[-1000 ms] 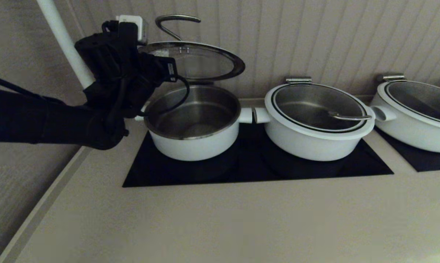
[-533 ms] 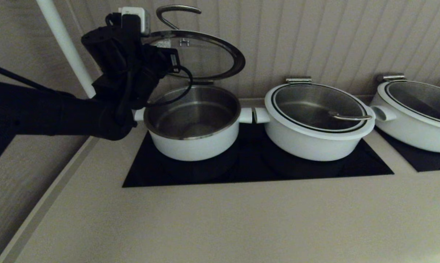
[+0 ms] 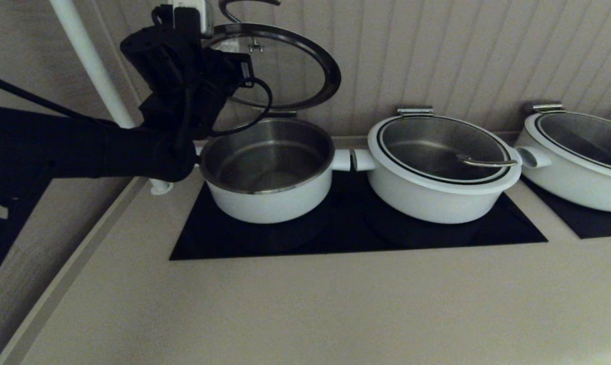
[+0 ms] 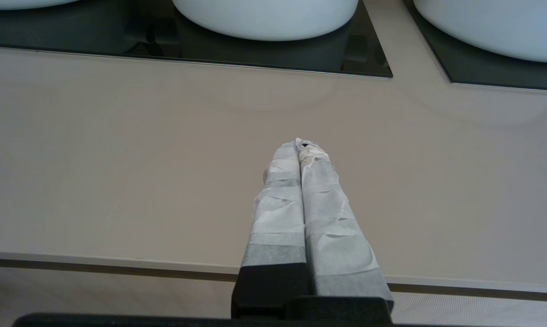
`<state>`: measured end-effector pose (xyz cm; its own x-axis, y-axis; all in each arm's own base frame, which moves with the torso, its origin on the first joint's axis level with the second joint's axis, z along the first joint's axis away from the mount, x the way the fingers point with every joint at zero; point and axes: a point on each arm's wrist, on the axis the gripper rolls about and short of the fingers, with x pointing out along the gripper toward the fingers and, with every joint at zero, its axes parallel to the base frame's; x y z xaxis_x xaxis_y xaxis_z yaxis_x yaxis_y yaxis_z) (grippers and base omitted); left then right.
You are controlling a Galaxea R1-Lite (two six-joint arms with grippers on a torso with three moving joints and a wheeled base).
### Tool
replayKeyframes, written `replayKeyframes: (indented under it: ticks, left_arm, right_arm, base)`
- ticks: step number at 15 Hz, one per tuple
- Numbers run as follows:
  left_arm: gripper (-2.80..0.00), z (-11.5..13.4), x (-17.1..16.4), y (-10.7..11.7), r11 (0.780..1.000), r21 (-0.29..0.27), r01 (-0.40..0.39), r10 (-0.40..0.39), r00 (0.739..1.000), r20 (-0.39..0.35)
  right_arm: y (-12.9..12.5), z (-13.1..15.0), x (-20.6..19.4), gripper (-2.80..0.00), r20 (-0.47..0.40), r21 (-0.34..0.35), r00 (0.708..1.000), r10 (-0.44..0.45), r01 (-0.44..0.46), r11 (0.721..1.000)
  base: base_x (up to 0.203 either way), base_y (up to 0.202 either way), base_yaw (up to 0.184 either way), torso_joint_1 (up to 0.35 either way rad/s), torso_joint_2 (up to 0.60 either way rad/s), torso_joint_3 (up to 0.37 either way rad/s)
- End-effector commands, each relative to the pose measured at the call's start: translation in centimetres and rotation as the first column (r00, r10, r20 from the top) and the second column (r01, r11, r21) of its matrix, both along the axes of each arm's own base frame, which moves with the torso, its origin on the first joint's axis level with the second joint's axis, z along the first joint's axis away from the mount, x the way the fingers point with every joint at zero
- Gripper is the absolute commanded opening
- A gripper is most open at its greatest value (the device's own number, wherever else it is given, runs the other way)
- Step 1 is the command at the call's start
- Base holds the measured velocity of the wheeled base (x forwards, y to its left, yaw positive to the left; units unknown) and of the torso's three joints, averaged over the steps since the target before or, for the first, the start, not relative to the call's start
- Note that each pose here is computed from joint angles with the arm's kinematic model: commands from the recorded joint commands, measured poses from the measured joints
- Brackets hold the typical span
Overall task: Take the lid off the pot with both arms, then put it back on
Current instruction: Open the pot lid completely, then close the pot lid
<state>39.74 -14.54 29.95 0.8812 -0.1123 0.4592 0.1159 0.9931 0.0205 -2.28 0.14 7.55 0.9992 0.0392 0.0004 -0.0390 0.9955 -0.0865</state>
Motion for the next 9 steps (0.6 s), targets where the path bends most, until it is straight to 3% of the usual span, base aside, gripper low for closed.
replayKeyframes:
  ticks: [1, 5, 9]
  left_arm:
    - [-2.80, 0.1, 0.3, -0.1, 1.000, -0.006, -0.001, 0.001, 1.000, 0.016]
    - [-2.80, 1.6, 1.2, -0.4, 1.000, -0.020, -0.006, 0.008, 0.996, 0.090]
    - [-2.80, 1.5, 1.9, -0.7, 1.000, -0.018, -0.013, 0.015, 0.994, 0.105]
  right_arm:
    - [0.0, 0.0, 0.0, -2.80, 0.000, -0.001, 1.000, 0.001, -0.001, 1.000]
    - [0.0, 0.0, 0.0, -2.80, 0.000, -0.001, 1.000, 0.001, -0.001, 1.000]
    - [0.0, 0.0, 0.0, -2.80, 0.000, -0.001, 1.000, 0.001, -0.001, 1.000]
  base:
    - [0.000, 0.000, 0.000, 0.000, 0.00, 0.000]
    - [0.000, 0.000, 0.000, 0.000, 0.00, 0.000]
    - [0.000, 0.000, 0.000, 0.000, 0.00, 0.000]
